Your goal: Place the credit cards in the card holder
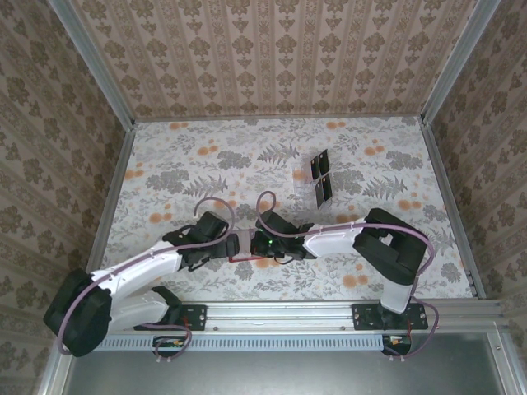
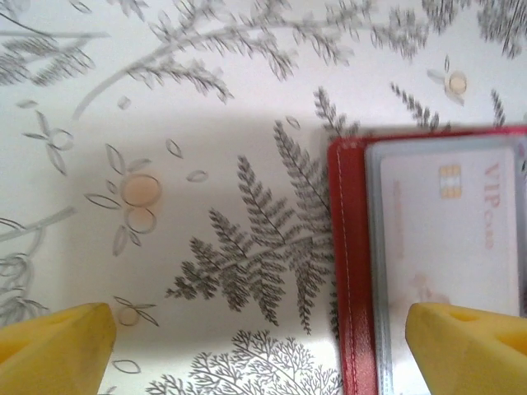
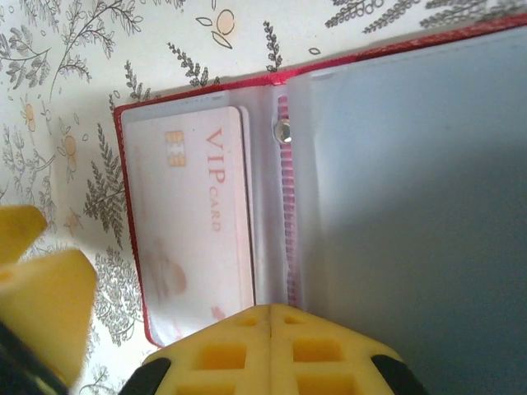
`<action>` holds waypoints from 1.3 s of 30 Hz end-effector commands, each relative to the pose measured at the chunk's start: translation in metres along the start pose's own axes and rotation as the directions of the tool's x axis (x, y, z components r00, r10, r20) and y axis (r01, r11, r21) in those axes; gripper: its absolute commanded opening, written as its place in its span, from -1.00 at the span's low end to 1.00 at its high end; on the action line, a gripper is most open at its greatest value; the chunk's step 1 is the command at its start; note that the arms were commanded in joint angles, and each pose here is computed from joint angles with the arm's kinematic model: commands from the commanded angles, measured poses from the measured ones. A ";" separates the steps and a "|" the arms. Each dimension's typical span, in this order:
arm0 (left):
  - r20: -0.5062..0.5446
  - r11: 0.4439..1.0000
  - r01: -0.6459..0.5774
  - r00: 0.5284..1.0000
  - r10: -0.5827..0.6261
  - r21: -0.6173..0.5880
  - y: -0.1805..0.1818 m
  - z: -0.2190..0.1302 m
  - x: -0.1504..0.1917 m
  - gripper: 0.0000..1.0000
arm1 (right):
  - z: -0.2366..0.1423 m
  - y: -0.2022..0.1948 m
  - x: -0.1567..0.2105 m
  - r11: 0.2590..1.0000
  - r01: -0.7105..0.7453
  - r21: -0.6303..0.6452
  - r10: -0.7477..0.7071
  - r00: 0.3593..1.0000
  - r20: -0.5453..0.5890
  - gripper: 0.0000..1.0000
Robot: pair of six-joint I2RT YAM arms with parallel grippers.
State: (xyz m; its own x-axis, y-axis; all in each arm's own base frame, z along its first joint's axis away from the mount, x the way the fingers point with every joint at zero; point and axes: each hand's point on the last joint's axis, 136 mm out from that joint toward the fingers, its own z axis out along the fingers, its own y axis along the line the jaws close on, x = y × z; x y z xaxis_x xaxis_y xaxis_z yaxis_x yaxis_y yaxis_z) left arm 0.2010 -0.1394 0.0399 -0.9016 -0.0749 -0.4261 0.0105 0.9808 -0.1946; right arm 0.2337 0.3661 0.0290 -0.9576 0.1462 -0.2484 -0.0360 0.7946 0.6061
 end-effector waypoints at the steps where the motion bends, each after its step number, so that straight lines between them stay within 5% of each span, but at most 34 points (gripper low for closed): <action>1: 0.007 1.000 -0.010 1.000 0.010 0.026 0.000 -0.009 -0.009 1.00 | -0.023 0.004 -0.014 0.999 0.047 0.028 -0.048 0.998 0.049 -0.84; 23: 0.002 0.999 -0.016 1.000 0.016 0.039 0.000 -0.006 -0.014 1.00 | -0.004 0.014 -0.008 0.995 0.096 0.028 -0.097 0.995 0.022 -1.00; 31: 0.009 0.997 -0.028 1.000 0.028 0.068 -0.011 -0.005 -0.022 1.00 | -0.035 0.018 -0.041 0.970 0.211 0.124 -0.222 0.971 0.088 -0.34; 39: 0.013 0.996 -0.033 0.999 0.032 0.077 -0.019 -0.003 -0.031 1.00 | -0.033 -0.010 -0.062 0.911 0.293 0.289 -0.318 0.947 0.042 -0.23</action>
State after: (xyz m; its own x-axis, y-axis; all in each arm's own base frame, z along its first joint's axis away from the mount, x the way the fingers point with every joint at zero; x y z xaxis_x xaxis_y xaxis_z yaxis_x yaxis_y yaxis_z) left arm 0.2177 -0.1480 0.0494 -0.9061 -0.0618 -0.4186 0.0430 0.9707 -0.2363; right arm 0.2812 0.3494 0.0774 -0.8864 -0.0058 -0.4628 -0.2115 0.8945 0.3938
